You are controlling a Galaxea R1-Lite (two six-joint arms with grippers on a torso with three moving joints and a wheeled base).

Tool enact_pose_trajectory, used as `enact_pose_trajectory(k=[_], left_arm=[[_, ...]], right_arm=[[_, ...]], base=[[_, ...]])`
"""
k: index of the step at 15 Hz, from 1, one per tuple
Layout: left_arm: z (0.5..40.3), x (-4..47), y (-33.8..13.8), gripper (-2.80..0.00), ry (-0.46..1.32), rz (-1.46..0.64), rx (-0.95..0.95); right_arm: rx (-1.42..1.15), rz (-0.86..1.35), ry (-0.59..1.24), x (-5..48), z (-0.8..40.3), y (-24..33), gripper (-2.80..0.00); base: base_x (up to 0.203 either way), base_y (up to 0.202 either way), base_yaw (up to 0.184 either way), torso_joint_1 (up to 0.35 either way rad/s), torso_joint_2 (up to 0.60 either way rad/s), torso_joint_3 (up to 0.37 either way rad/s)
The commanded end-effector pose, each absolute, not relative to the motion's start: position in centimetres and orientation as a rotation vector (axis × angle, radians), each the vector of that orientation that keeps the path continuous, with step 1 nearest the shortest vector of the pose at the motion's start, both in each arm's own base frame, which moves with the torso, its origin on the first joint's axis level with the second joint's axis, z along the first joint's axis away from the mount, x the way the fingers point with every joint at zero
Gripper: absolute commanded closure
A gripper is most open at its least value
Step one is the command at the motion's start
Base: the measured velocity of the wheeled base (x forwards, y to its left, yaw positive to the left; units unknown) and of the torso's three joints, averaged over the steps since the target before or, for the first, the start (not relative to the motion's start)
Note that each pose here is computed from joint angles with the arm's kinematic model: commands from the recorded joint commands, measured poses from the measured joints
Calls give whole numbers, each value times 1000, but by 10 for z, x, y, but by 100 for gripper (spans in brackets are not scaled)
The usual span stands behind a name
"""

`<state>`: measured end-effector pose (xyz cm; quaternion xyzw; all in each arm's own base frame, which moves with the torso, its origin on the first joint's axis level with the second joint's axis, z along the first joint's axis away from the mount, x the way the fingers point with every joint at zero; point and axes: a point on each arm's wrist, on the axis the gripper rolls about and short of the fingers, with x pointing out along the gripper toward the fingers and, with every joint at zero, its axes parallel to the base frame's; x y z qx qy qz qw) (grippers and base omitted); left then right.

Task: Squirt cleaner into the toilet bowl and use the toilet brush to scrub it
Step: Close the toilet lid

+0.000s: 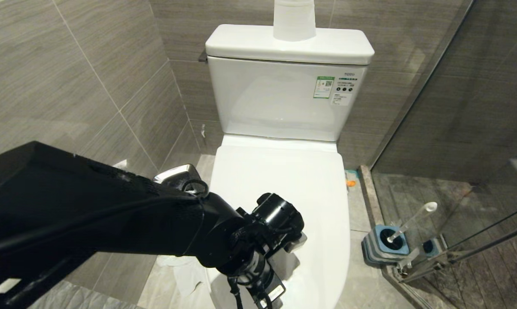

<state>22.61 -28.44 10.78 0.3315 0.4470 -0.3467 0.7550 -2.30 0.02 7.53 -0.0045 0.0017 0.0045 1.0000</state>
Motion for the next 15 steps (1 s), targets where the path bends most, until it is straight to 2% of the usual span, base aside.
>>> enact_pose_trajectory(k=[1, 5, 11, 15], left_arm=[[104, 224, -284, 0, 990, -754, 732], [133, 212, -278, 0, 921, -744, 677], [261, 192, -235, 0, 564, -662, 422], [326, 187, -203, 0, 396, -606, 203]], right_arm=[[-9, 9, 5, -23, 75, 0, 0], [-9, 9, 5, -23, 75, 0, 0], [-9, 9, 5, -23, 75, 0, 0], [-9, 9, 5, -23, 75, 0, 0]], base=[[0, 0, 0, 0, 0, 0], [0, 0, 0, 0, 0, 0], [0, 0, 0, 0, 0, 0], [0, 0, 0, 0, 0, 0]])
